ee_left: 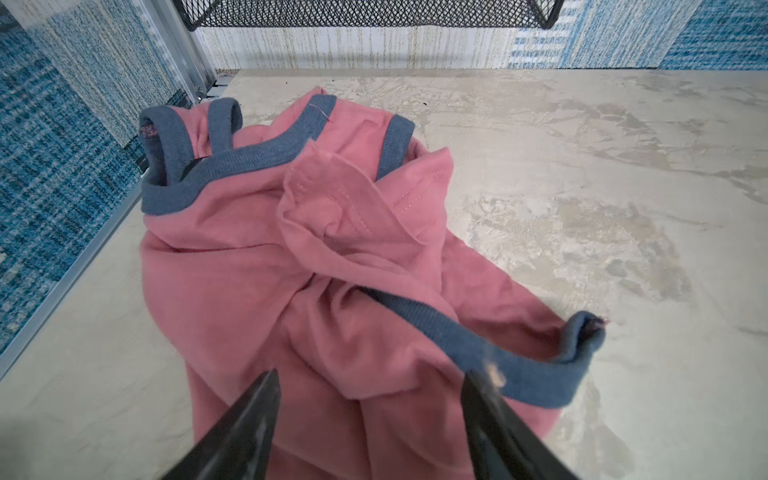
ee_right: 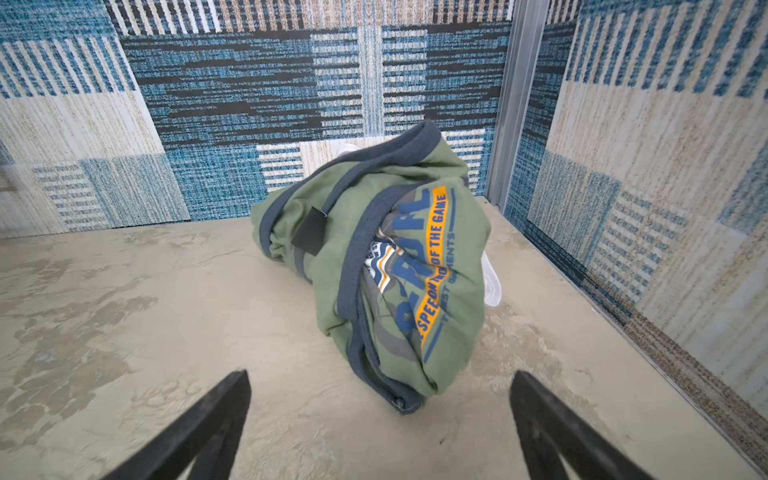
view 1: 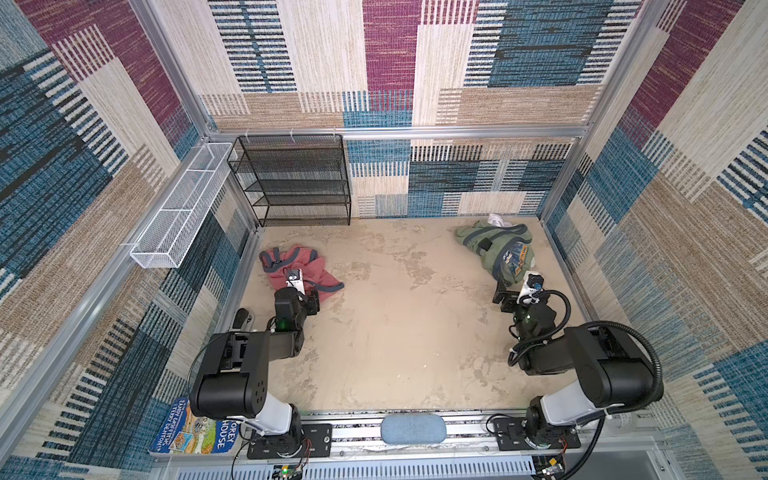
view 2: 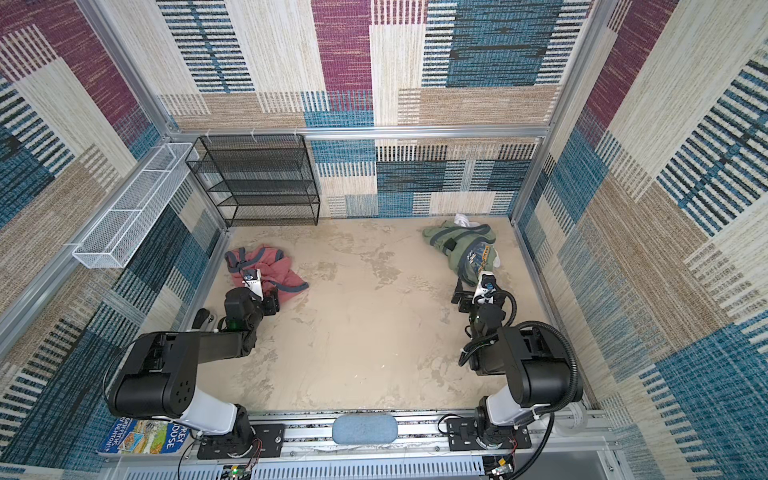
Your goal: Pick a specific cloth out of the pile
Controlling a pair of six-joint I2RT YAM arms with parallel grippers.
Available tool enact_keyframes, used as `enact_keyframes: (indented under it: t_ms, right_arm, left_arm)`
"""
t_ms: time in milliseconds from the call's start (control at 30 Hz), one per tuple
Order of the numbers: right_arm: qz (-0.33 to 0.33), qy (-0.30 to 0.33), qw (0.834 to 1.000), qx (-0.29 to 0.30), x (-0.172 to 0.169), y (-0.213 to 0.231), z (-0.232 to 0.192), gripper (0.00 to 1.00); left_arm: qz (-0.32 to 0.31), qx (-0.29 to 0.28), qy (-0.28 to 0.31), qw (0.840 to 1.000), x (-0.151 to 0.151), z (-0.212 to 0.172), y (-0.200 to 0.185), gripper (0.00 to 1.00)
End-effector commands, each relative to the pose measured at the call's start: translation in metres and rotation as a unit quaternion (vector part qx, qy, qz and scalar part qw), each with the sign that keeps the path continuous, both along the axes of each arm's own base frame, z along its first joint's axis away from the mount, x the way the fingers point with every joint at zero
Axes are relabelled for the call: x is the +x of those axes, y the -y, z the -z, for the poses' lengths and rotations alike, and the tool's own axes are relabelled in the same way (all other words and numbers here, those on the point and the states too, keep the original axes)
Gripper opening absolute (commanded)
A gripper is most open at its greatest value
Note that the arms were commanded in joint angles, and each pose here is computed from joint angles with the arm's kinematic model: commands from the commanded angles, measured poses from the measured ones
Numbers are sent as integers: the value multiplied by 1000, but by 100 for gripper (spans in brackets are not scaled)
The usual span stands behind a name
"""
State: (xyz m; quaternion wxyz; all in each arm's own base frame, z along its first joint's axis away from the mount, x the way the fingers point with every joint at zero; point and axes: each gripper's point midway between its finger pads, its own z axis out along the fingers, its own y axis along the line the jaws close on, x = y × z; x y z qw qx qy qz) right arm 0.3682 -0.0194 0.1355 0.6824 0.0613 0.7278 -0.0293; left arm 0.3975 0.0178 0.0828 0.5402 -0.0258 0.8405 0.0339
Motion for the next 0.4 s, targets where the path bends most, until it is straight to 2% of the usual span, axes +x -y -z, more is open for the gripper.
enact_keyframes:
  t_ms: [0,367]
  right_arm:
    - [-6,18,1000,-2,2,-2,-11,100]
    - [-8,18,1000,-4,2,-3,-10,100]
  left_arm:
    - [4,-1,22,1000,5,-11,1,72]
    - [4,-1,22,1000,6,-11,0,72]
